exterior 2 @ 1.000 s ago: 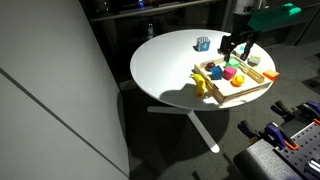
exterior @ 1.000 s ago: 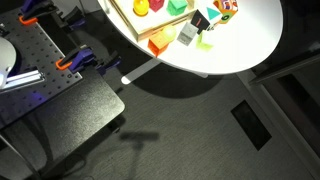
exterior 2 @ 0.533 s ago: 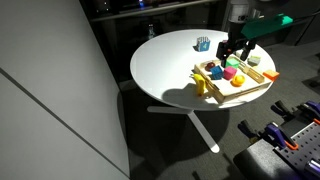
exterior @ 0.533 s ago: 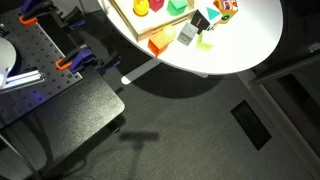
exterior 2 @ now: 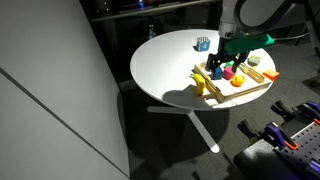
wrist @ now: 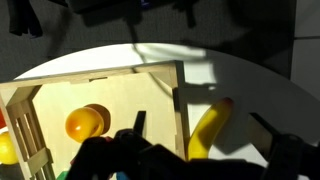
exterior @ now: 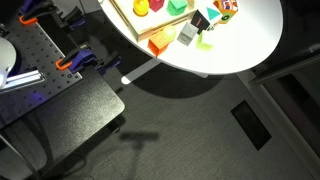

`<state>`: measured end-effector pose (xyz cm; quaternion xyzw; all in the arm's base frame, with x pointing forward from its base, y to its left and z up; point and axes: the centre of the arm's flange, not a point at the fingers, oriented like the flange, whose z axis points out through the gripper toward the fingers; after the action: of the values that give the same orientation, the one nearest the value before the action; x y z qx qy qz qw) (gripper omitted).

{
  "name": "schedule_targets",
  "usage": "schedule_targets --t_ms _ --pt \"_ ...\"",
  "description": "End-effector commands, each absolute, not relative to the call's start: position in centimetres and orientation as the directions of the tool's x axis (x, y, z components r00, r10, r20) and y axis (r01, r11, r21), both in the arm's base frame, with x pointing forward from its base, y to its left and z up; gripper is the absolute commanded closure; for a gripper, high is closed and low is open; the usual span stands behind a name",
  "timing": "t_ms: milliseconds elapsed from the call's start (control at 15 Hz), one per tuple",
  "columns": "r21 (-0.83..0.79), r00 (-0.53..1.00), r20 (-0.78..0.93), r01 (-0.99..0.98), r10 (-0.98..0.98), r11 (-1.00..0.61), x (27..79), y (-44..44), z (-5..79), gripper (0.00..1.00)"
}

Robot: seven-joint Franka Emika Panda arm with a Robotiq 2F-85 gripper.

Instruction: Put the banana in the crate

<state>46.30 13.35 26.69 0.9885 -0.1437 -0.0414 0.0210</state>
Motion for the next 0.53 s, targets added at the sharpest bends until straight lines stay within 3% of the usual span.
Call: schedule_targets --t_ms 0,467 --pt "0.055 0.942 -0.057 -0.327 -0.330 -0.943 46.4 14.0 25.2 0.00" --pt "0.018 0.932 -0.031 -0.361 -0.362 -0.932 47.0 14.1 22.5 0.00"
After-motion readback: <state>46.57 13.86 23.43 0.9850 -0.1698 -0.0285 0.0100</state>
